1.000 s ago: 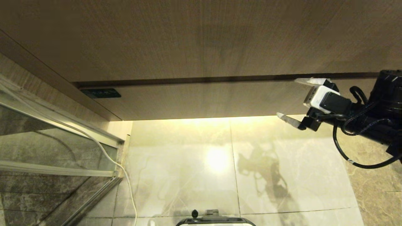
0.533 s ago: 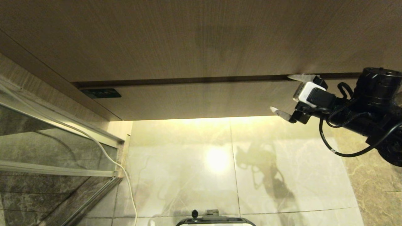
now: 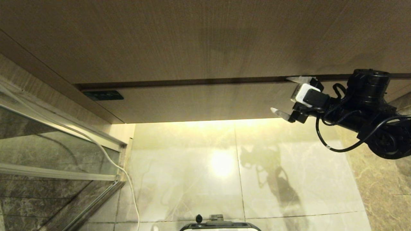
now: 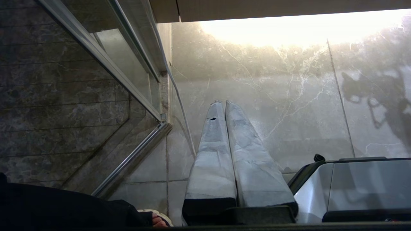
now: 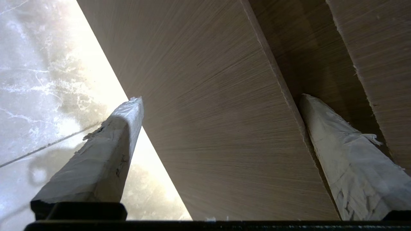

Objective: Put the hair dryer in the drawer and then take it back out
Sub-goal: Pull open the drawer

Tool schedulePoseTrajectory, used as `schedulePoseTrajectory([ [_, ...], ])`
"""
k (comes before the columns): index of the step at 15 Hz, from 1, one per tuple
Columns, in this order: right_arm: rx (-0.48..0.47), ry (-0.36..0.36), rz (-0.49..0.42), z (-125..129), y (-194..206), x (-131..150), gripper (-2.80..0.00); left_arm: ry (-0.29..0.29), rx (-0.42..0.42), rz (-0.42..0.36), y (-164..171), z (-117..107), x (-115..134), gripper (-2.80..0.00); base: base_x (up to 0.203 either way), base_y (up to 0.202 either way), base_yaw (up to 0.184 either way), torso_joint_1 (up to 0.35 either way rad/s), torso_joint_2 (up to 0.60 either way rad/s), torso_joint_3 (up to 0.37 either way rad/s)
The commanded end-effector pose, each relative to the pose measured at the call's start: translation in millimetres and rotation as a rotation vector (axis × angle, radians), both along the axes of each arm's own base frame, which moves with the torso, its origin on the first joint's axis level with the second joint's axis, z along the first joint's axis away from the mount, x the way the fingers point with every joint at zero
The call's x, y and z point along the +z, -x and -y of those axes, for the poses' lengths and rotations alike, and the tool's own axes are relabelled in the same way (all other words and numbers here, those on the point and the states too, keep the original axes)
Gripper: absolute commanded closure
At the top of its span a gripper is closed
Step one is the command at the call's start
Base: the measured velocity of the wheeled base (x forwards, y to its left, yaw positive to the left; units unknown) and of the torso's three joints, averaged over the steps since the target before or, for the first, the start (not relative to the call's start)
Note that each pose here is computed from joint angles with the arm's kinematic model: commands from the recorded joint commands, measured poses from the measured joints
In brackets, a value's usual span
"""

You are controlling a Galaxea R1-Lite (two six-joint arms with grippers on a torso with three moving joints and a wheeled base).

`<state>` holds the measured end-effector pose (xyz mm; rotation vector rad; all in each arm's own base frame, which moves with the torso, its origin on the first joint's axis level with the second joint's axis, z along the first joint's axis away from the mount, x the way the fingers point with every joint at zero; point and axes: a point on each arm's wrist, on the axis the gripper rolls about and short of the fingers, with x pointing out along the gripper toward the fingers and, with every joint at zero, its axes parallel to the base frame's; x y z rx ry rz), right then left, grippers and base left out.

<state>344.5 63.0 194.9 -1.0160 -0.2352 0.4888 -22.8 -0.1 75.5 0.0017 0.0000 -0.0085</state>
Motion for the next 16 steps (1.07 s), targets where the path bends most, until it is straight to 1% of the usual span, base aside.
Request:
schedulePoseTrajectory([
  [1, -0.036, 0.026, -0.127, 8.7, -1.4, -14.2, -2.80, 0.000, 0.001, -0.002, -0.1, 0.0, -0.4, 0.00, 0.000, 0.000, 0.000, 0.000, 0.00, 0.000],
  [2, -0.057, 0.039, -0.188, 13.3, 1.3, -17.2, -2.80, 0.000, -0.001, -0.002, -0.1, 0.0, -0.4, 0.00, 0.000, 0.000, 0.000, 0.000, 0.00, 0.000],
  [3, -0.096, 0.063, -0.288, 18.1, 6.7, -21.8, -2.80, 0.000, 0.000, 0.000, 0.0, 0.0, 0.0, 0.00, 0.000, 0.000, 0.000, 0.000, 0.00, 0.000],
  [5, -0.190, 0.105, -0.430, 25.4, 18.0, -22.0, -2.80, 0.000, -0.001, -0.002, -0.1, 0.0, -0.4, 0.00, 0.000, 0.000, 0.000, 0.000, 0.00, 0.000],
  [6, -0.228, 0.107, -0.466, 28.9, 25.3, -16.1, -2.80, 0.000, 0.001, 0.000, 0.0, 0.0, -0.1, 0.00, 0.000, 0.000, 0.000, 0.000, 0.00, 0.000],
  [8, -0.279, 0.108, -0.517, 32.4, 34.5, -14.0, -2.80, 0.000, -0.001, -0.002, -0.1, 0.0, -0.4, 0.00, 0.000, 0.000, 0.000, 0.000, 0.00, 0.000],
  [9, -0.285, 0.106, -0.523, 32.6, 35.3, -14.2, -2.80, 0.000, -0.001, -0.002, -0.1, 0.0, -0.4, 0.00, 0.000, 0.000, 0.000, 0.000, 0.00, 0.000],
  [12, -0.369, 0.112, -0.648, 35.9, 53.7, -14.4, -2.80, 0.000, 0.001, -0.002, -0.1, 0.0, -0.4, 0.00, 0.000, 0.000, 0.000, 0.000, 0.00, 0.000],
  [14, -0.404, 0.120, -0.699, 37.6, 65.8, -11.1, -2.80, 0.000, -0.001, 0.000, 0.0, 0.0, 0.0, 0.00, 0.000, 0.000, 0.000, 0.000, 0.00, 0.000],
  [16, -0.434, 0.148, -0.758, 40.3, 85.0, -6.8, -2.80, 0.000, 0.000, 0.000, 0.0, 0.0, -0.1, 0.00, 0.000, 0.000, 0.000, 0.000, 0.00, 0.000],
])
